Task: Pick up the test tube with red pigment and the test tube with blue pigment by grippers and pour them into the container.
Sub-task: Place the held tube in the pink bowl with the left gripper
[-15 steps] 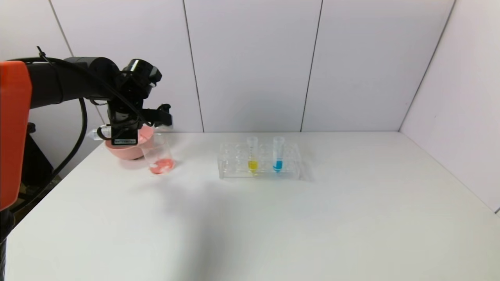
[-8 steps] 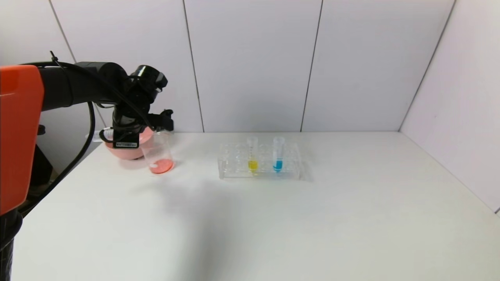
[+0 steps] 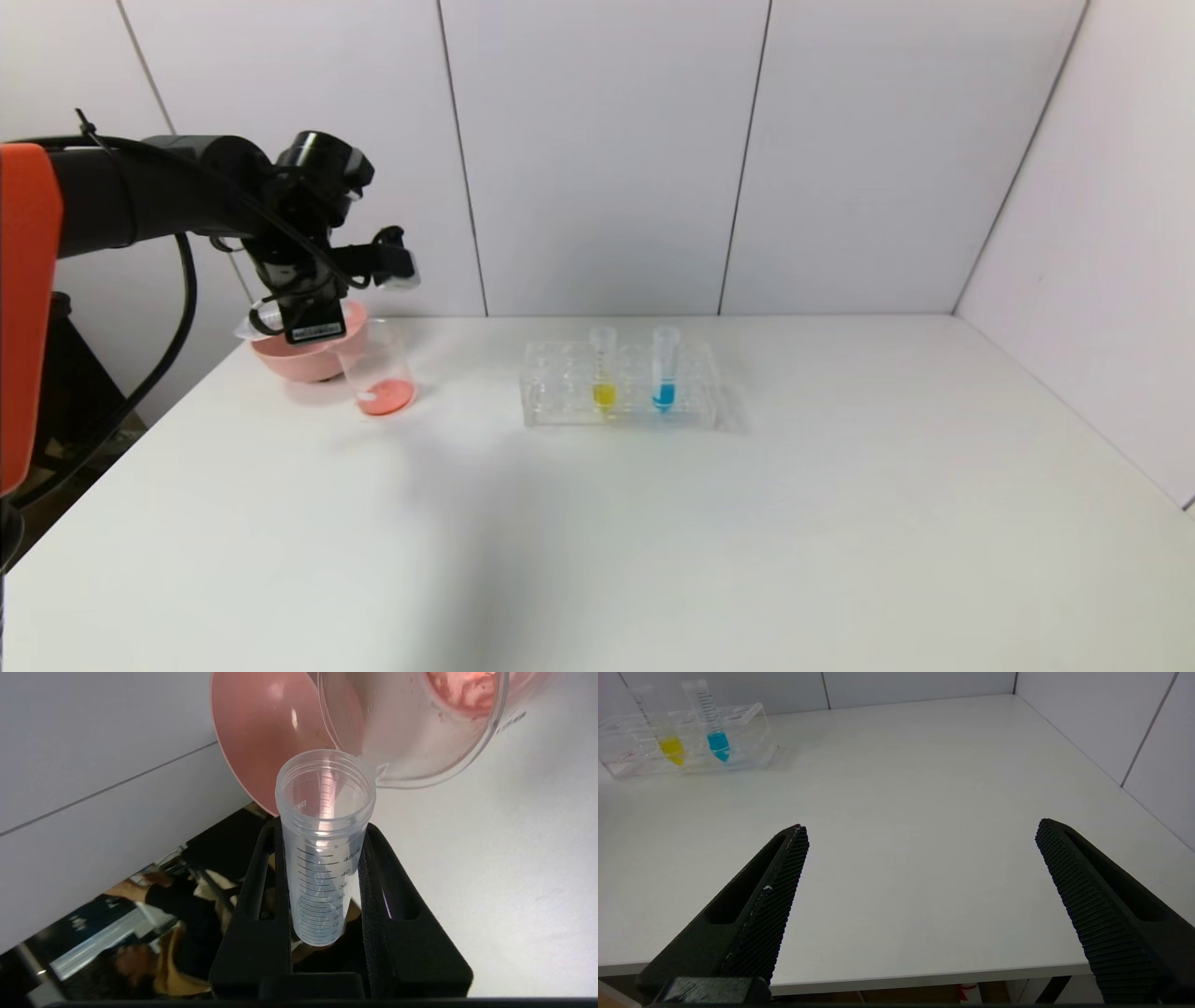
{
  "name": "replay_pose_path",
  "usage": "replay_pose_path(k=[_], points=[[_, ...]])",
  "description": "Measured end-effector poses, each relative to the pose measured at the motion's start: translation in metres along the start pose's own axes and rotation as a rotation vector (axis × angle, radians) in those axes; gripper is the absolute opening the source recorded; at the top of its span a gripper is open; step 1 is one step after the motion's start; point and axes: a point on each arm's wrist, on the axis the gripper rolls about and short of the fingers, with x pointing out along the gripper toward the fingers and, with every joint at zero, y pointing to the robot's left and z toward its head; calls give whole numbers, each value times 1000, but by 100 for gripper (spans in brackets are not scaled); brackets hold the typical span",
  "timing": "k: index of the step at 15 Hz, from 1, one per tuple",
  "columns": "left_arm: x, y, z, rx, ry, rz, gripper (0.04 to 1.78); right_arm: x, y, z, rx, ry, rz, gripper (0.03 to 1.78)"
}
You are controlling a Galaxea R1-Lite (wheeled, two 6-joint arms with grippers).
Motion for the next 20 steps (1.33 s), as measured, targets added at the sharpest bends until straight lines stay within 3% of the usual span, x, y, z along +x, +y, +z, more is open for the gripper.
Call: replay_pose_path(k=[5,8,10,13,20], points=[[-8,22,-10,-492,-276,-63,44,0,0,0,0,0,0,177],[-17,30,-15,-849,-390,-43,44,0,0,0,0,0,0,177],[-17,24,-18,-1009,-454,-27,44,0,0,0,0,0,0,177],[-12,6,-26,-1156,-575,32,44,0,0,0,0,0,0,177],[-11,-43,-64,-1312,-847,307,44,0,0,0,0,0,0,177]])
